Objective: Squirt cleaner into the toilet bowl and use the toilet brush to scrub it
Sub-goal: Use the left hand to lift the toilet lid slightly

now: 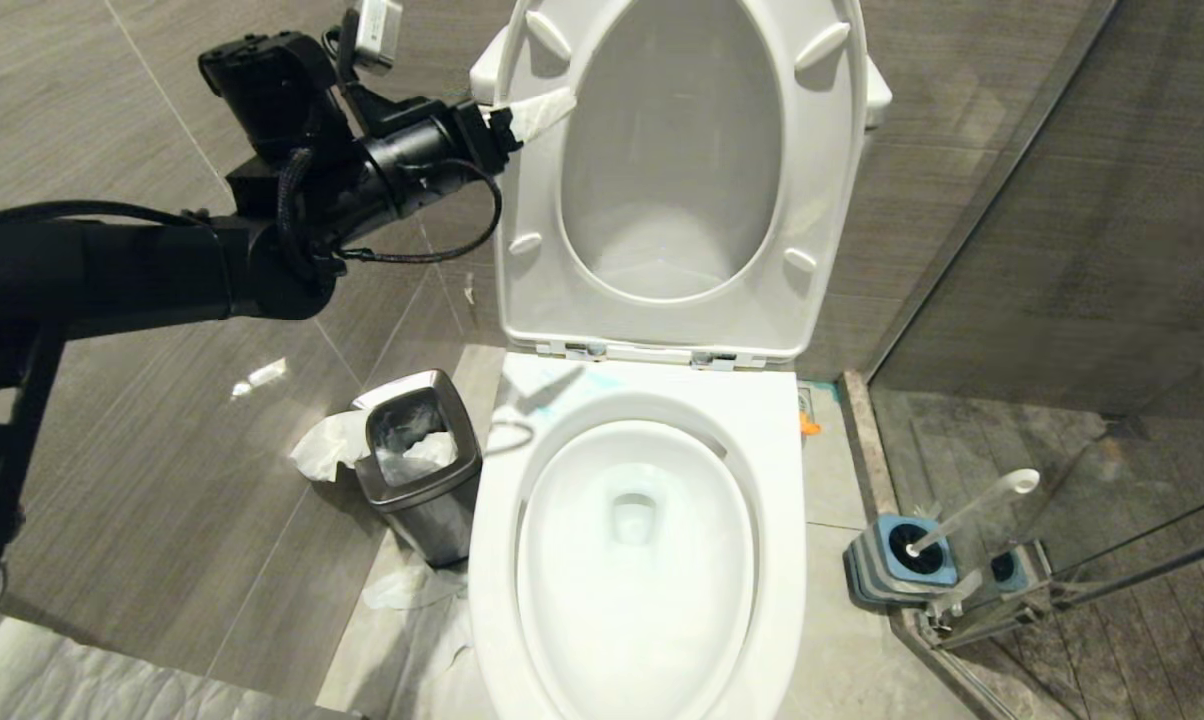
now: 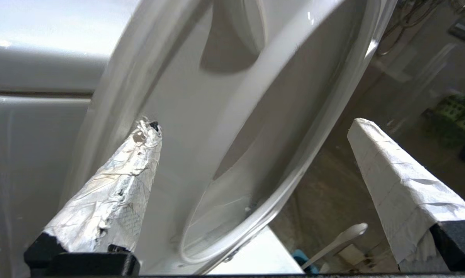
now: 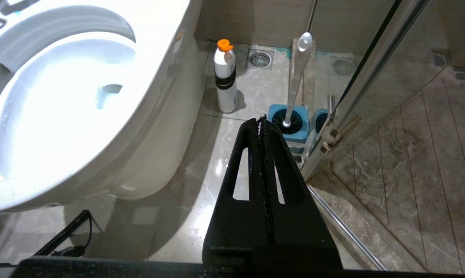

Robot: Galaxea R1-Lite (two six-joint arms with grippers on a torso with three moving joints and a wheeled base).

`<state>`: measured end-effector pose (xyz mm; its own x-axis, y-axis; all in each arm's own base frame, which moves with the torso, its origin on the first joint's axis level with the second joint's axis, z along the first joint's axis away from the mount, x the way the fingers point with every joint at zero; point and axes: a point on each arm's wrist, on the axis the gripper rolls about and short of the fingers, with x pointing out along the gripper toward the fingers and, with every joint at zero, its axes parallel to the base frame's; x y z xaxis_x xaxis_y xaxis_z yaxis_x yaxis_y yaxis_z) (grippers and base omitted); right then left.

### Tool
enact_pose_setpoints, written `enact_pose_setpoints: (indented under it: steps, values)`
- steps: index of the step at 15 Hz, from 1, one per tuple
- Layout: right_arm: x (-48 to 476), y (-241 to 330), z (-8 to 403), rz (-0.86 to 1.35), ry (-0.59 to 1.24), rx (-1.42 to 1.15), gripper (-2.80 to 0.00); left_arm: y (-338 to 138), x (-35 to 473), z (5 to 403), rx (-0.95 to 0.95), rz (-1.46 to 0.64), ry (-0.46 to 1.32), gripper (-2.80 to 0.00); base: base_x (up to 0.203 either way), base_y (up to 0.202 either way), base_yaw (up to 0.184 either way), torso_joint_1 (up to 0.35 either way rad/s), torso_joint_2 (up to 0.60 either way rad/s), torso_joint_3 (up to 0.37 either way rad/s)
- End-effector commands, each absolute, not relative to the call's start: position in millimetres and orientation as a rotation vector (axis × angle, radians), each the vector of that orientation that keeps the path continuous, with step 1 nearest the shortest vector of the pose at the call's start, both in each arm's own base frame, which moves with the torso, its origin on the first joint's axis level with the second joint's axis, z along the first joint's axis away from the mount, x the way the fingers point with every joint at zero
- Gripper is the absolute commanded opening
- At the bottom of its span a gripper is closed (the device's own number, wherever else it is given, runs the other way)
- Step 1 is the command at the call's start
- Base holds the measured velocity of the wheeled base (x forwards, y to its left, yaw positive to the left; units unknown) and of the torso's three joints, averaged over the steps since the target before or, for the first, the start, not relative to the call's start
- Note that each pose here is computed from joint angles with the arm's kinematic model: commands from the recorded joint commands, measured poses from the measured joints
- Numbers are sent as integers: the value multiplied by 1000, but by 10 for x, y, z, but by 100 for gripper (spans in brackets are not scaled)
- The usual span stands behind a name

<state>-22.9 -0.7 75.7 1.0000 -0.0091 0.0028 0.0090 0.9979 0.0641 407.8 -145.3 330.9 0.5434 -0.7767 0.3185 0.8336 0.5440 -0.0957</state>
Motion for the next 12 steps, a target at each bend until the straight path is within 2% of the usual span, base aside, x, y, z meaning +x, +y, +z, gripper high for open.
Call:
enact_pose_setpoints:
  steps: [1, 8, 12]
  values:
    - [-228, -7, 756, -9, -2, 64, -280, -1490, 4185, 3167, -231, -965, -235, 0, 0, 0, 0, 0, 0, 0]
    - [-228, -7, 758, -9, -3, 64, -280, -1635, 4338, 2981, -190, -908, -295, 0, 0, 0, 0, 0, 0, 0]
    - [-229, -7, 762, -9, -5, 64, -280, -1603, 4264, 3105, -192, -904, -323, 0, 0, 0, 0, 0, 0, 0]
